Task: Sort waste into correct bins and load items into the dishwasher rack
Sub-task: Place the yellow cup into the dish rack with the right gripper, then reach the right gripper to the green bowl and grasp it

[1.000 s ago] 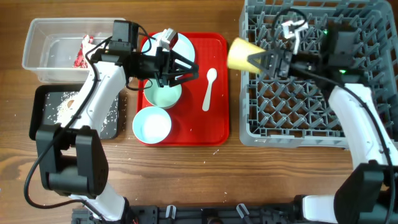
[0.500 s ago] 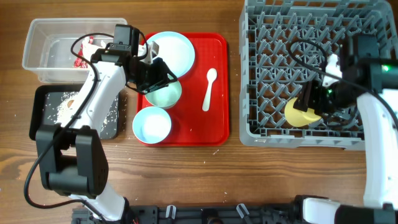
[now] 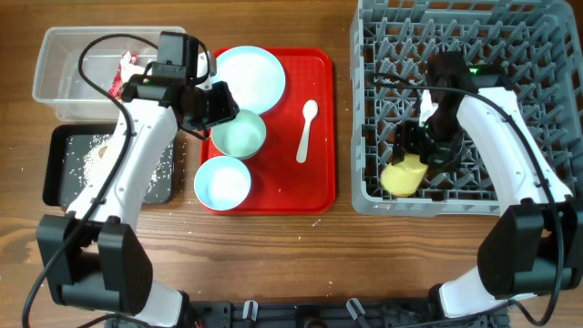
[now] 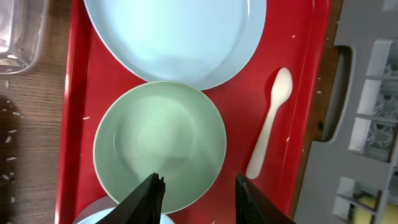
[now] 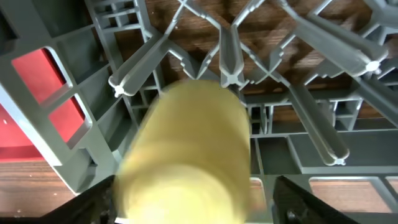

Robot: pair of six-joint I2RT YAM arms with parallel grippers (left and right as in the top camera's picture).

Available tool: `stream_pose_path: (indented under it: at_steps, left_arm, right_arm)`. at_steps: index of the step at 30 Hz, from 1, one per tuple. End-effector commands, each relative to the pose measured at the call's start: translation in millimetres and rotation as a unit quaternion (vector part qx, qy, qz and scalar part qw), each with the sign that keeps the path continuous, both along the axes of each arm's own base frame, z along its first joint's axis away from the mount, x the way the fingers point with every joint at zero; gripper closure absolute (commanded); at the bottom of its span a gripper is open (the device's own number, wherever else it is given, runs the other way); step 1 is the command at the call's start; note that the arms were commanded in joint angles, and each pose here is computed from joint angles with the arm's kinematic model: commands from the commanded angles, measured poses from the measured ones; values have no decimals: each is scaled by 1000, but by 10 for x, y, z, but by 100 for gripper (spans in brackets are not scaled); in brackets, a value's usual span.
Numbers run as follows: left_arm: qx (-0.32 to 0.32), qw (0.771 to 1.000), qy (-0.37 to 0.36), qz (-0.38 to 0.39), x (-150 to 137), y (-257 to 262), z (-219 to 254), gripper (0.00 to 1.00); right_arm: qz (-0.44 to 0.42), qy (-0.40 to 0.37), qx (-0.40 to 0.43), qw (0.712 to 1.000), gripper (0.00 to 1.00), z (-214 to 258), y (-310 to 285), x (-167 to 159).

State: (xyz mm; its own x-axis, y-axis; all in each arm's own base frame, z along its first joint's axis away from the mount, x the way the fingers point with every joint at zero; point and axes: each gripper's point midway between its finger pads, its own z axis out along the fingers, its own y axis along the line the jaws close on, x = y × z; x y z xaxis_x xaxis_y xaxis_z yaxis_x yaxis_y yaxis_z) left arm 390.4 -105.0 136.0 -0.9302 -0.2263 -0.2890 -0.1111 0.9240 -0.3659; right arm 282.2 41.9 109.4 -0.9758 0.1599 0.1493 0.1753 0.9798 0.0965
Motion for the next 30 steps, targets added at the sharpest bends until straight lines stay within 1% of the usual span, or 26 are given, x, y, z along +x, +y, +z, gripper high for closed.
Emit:
stream_pose_path:
  at_steps: [1,2,4,7,8,9,11,12,13,14,16,17,18,19,21,23,25,26,29,30]
  left_arm:
    - [34,999,-25,-11,25,2,99,62]
    - [38,999,-26,-12,22,-4,96,61]
    - [38,999,-26,-12,23,-4,96,60]
    - [41,999,-27,-10,27,8,95,59]
    - [41,999,-27,-9,31,15,96,56]
    - [41,999,-27,-9,32,14,97,56]
    - [41,999,-28,-9,35,15,98,56]
    - [42,999,-29,-5,40,33,109,56]
    - [53,998,-28,28,52,142,147,55]
    - [60,997,-30,44,56,224,210,54]
    - [61,995,-41,61,52,359,379,51]
    - [65,994,-55,76,40,501,526,46]
    - [69,990,-69,97,13,676,676,24]
    - [70,987,-83,119,-20,842,802,9]
    - [87,978,-97,162,-89,1161,944,0]
    - [124,964,-98,212,-157,1537,986,0]
    - [129,958,-93,238,-185,1740,976,0]
    - [127,956,-93,246,-190,1783,978,0]
    - [125,957,-92,247,-191,1780,976,0]
    - [125,957,-92,247,-191,1780,976,0]
  right_arm:
    - [-3,8,-9,1000,14,-47,-34,-20]
    - [-3,8,-9,1000,11,-46,-34,-18]
    - [-4,-2,-8,1000,11,1,-30,31]
    - [-2,-61,14,998,11,334,49,286]
    - [36,-139,92,985,12,730,336,559]
    - [53,-182,133,973,14,944,521,701]
    - [83,-239,178,951,17,1172,861,886]
    - [88,-260,189,943,18,1197,1078,977]
    - [89,-279,193,937,19,1192,1301,1081]
    - [88,-287,189,935,21,1165,1480,1130]
    - [89,-294,191,932,28,1015,1897,1226]
    - [86,-290,192,934,31,851,2150,1267]
    - [79,-282,184,938,33,661,2316,1299]
    - [72,-269,174,945,35,416,2462,1314]
    - [73,-247,169,951,36,88,2622,1312]
    - [82,-226,164,957,39,-252,2753,1297]
    - [88,-207,158,962,45,-559,2856,1254]
    - [87,-193,152,965,50,-692,2876,1213]
    - [88,-170,141,971,60,-922,2890,1133]
    - [90,-164,138,973,66,-980,2893,1109]
